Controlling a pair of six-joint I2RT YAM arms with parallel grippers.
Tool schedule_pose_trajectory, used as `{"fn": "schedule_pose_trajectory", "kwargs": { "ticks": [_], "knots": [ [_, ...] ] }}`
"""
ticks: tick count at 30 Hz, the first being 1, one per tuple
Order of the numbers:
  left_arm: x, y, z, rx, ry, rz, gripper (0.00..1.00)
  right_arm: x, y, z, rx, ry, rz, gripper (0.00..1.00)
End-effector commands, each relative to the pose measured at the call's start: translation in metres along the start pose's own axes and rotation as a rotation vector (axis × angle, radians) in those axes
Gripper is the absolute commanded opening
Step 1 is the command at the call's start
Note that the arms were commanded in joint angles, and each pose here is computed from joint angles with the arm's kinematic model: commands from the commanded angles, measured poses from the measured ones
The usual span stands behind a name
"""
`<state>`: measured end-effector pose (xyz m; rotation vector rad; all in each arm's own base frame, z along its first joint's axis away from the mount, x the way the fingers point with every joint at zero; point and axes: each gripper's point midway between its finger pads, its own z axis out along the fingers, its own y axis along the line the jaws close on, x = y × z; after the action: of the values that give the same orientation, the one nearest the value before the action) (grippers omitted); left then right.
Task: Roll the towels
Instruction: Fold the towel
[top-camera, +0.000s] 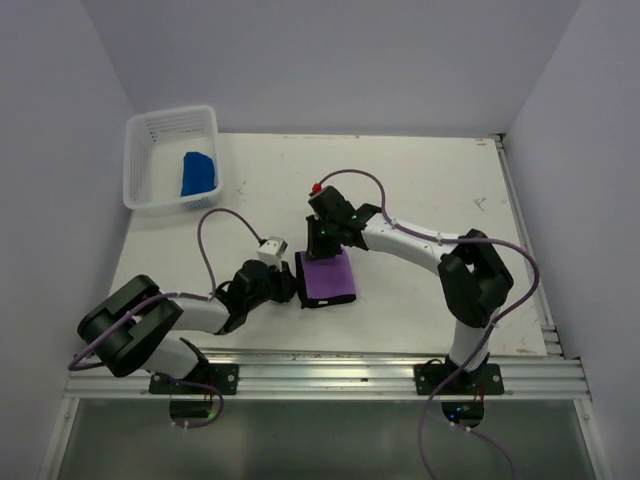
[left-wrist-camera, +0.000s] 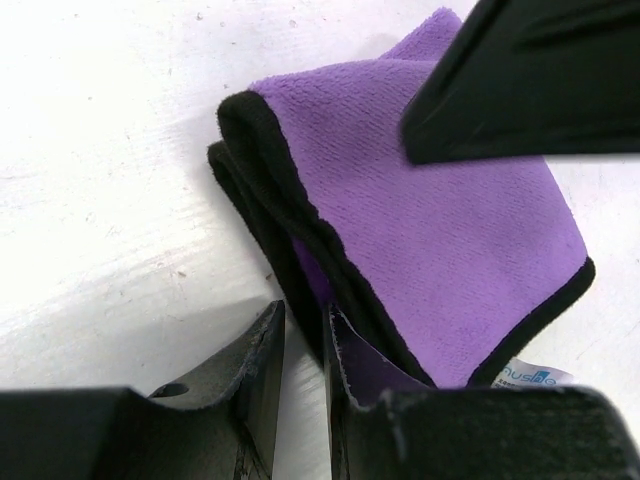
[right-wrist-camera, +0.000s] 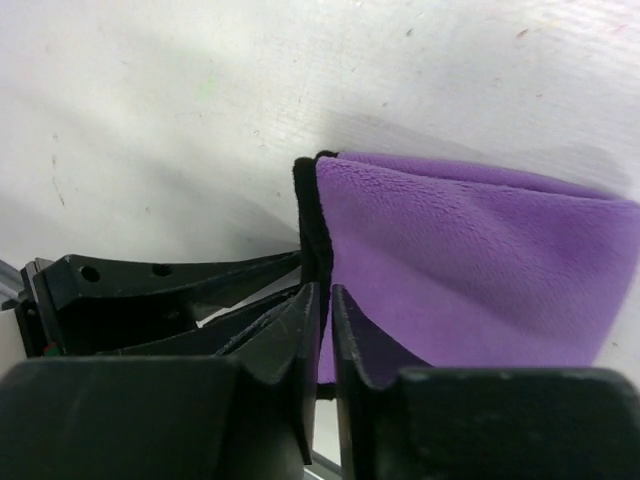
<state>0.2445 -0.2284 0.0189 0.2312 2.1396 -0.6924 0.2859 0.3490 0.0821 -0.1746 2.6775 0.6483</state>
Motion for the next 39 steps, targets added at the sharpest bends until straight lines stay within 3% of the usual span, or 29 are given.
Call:
{"fn": "schedule_pose_trajectory", "kwargs": {
  "ticks": [1,5,15,19,22,28,39],
  "knots": [
    [-0.011,0.001,-0.005,-0.014,-0.039,0.018,0.25,-0.026,-0.004,-0.036,0.027,-0.103,-0.015,0.11],
    [-0.017,0.005,-0.009,-0.047,-0.045,0.03,0.31,-0.018,-0.014,-0.044,0.047,-0.104,-0.022,0.0],
    [-0.048,0.008,-0.029,-0.117,-0.099,0.068,0.35,-0.006,-0.046,-0.037,0.119,-0.104,-0.003,0.0],
    [-0.08,-0.003,-0.046,-0.095,-0.206,0.059,0.38,0.002,-0.052,-0.027,0.121,-0.087,0.001,0.0],
    [-0.091,-0.015,-0.044,-0.053,-0.215,0.069,0.38,0.01,-0.054,-0.016,0.11,-0.063,0.011,0.0],
    [-0.078,-0.031,-0.021,0.03,-0.145,0.049,0.36,0.019,-0.061,-0.001,0.115,-0.045,0.02,0.0],
    [-0.074,-0.05,-0.009,0.092,-0.132,0.045,0.35,0.033,-0.069,0.015,0.125,0.001,0.031,0.0]
  ]
}}
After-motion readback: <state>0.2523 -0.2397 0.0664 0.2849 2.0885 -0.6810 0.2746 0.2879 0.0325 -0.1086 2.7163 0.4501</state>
